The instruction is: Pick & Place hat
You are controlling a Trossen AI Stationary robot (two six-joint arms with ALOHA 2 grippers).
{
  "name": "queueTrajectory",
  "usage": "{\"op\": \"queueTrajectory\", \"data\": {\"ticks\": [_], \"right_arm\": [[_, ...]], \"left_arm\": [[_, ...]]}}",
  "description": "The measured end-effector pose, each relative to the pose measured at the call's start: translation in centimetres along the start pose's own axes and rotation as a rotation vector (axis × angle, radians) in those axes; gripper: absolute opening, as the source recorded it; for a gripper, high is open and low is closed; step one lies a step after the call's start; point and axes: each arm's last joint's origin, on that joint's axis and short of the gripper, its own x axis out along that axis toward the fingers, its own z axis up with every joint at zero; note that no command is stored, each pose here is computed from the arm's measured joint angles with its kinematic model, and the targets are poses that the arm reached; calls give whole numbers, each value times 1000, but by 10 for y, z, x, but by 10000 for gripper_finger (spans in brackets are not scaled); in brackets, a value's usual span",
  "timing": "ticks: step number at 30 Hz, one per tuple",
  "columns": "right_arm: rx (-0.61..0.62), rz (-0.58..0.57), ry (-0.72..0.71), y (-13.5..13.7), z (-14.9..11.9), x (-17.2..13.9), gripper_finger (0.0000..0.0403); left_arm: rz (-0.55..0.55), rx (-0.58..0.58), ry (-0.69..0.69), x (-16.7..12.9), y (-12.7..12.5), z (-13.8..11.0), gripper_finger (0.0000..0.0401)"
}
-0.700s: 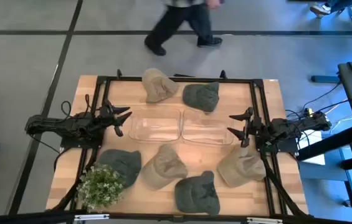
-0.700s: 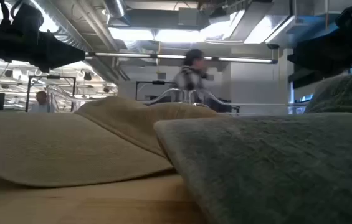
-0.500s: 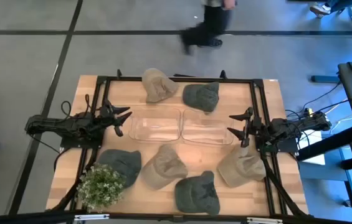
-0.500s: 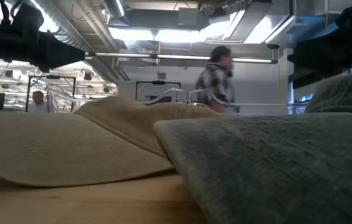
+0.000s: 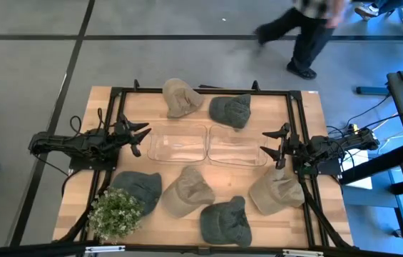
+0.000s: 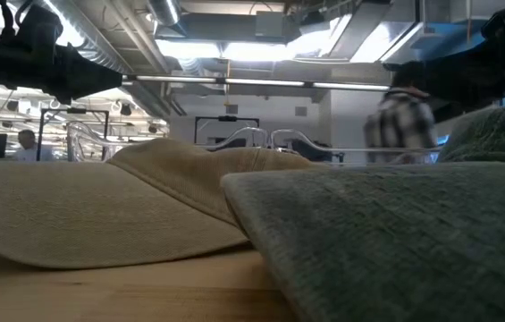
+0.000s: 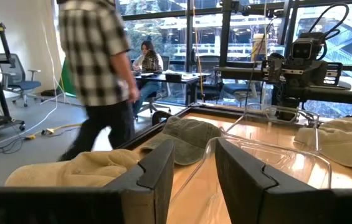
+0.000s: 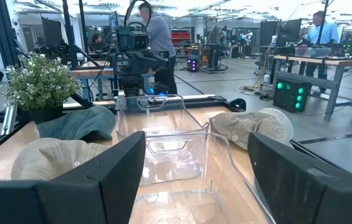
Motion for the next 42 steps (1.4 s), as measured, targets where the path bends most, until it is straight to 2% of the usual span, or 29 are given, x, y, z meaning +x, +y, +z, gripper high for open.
{"op": "queueTrajectory", "data": {"ticks": [37,42], "right_arm": [[0,0,1,0,0,0,283],[92,1,0,0,0,0,283]], "left_arm": [[3,0,0,0,0,0,114],[3,0,0,0,0,0,114]]}}
